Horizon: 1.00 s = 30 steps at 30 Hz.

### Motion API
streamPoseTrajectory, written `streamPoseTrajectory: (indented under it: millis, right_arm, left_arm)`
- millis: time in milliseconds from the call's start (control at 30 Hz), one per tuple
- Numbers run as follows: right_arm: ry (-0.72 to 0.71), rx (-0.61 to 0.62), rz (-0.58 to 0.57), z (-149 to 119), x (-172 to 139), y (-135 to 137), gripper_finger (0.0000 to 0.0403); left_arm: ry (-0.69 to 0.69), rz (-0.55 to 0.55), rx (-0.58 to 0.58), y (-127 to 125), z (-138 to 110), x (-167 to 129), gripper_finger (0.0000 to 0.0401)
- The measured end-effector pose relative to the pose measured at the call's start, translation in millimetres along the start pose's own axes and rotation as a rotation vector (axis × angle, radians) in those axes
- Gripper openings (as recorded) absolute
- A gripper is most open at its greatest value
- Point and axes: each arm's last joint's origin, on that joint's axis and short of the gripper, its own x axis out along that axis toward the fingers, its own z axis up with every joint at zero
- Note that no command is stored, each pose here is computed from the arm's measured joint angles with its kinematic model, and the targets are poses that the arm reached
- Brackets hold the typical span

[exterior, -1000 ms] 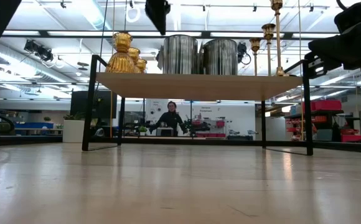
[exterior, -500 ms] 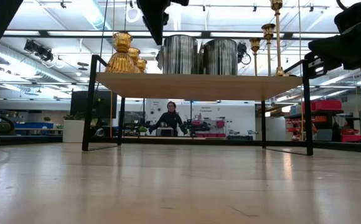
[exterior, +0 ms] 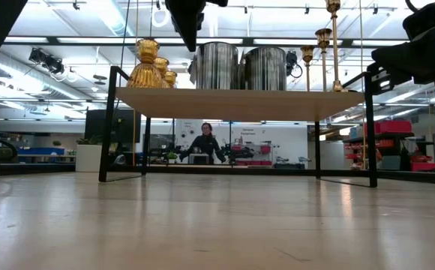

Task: Pick & Place candle stick holders
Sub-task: Put the scented candle on the shelf

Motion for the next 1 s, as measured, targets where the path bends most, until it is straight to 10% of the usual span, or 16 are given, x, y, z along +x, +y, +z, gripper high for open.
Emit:
streamPoseTrajectory:
  millis: [1000]
  right_arm:
    - [0.000, 0.000, 0.000, -0.1, 0.0, 0.0, 0.0013]
  left_arm:
    - [-0.141, -0.013, -0.091, -1.9, 13.6, -1.1, 0.0003]
